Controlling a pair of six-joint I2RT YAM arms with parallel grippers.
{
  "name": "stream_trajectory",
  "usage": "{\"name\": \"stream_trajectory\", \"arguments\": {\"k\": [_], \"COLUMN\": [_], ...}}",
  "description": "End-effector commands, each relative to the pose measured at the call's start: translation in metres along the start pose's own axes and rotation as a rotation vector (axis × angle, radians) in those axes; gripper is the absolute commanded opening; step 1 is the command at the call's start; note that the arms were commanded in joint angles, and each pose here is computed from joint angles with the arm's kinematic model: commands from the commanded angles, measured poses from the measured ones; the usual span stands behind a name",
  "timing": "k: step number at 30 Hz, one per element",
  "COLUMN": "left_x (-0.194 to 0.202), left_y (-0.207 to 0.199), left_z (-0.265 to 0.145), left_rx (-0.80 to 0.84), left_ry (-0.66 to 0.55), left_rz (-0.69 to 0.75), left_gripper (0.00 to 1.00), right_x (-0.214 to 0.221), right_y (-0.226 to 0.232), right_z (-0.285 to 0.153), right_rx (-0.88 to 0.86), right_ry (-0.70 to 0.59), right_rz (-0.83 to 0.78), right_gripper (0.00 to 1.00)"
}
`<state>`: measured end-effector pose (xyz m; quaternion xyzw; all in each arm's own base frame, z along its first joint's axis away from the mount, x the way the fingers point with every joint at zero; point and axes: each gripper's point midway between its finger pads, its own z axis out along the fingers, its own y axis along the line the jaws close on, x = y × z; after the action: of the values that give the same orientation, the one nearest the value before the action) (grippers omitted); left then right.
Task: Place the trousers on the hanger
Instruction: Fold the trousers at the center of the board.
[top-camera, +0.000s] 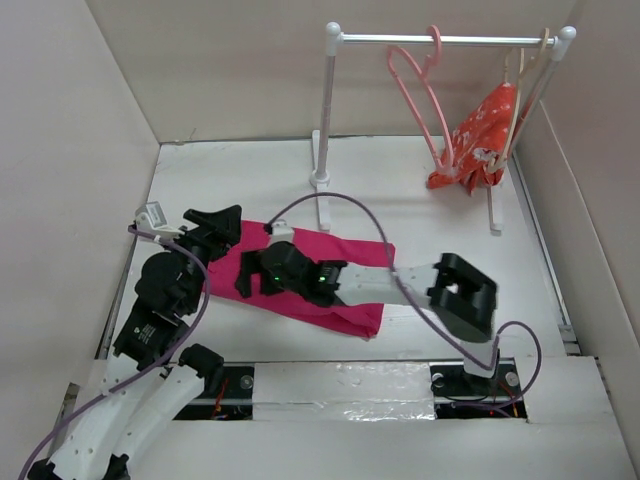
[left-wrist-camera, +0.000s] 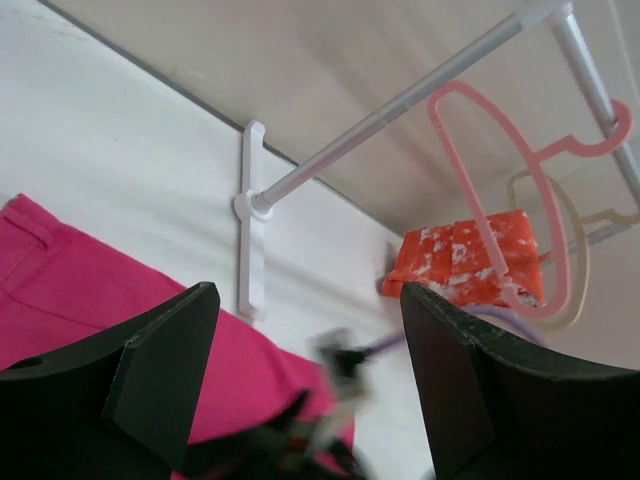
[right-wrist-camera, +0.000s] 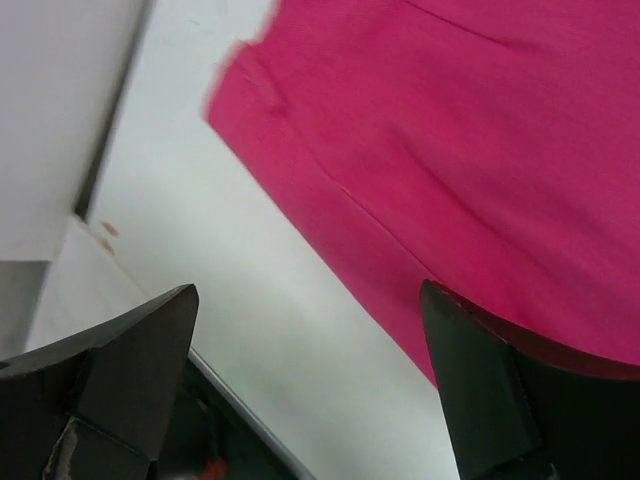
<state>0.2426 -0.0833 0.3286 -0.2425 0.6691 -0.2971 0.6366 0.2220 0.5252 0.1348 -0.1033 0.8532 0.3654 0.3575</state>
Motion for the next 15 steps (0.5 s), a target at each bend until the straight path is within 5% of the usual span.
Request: {"name": "stream_trajectory", "arguments": {"k": [1, 2, 6, 9, 11, 12, 15], "left_x": [0.027, 0.04, 0.09, 0.13, 0.159, 0.168, 0.199], "left_y": [0.01, 0.015, 0.031, 0.05, 0.06, 0.063, 0.082], "left_z": [0.009, 0.016, 0.039, 0.056, 0.065, 0.067, 0.075], "left_rx": [-0.006, -0.004, -0.018, -0.055, -0.057, -0.058, -0.11], "left_ry": [0.059, 0.081, 0.192, 0.275, 0.347, 0.373, 0.455], "left_rz": [0.011, 0.011, 0.026, 0.036, 0.04, 0.045, 0.064], "left_gripper": [0.71, 0.72, 0.72, 0.72, 0.72, 0.72, 0.72], "right_x": [-0.106, -0.082, -0.039, -0.021, 0.004, 0.011, 0.026], "right_y": [0.031, -0.004, -0.07, -0.093, -0.113, -0.118, -0.124], "right_z": [-0.091, -0.093, -0.136, -0.162, -0.17, -0.171, -0.171], "right_rx": [-0.135, -0.056, 0.056, 0.057, 0.073, 0.082, 0.093], "right_ry": [-0.306, -0.285, -0.251, -0.252, -0.194, -0.169, -0.114], "right_rz": [0.106, 0.099, 0.15, 0.173, 0.162, 0.154, 0.126], "right_gripper": [0.93, 0.88, 0.0, 0.04, 0.2, 0.37, 0.51]}}
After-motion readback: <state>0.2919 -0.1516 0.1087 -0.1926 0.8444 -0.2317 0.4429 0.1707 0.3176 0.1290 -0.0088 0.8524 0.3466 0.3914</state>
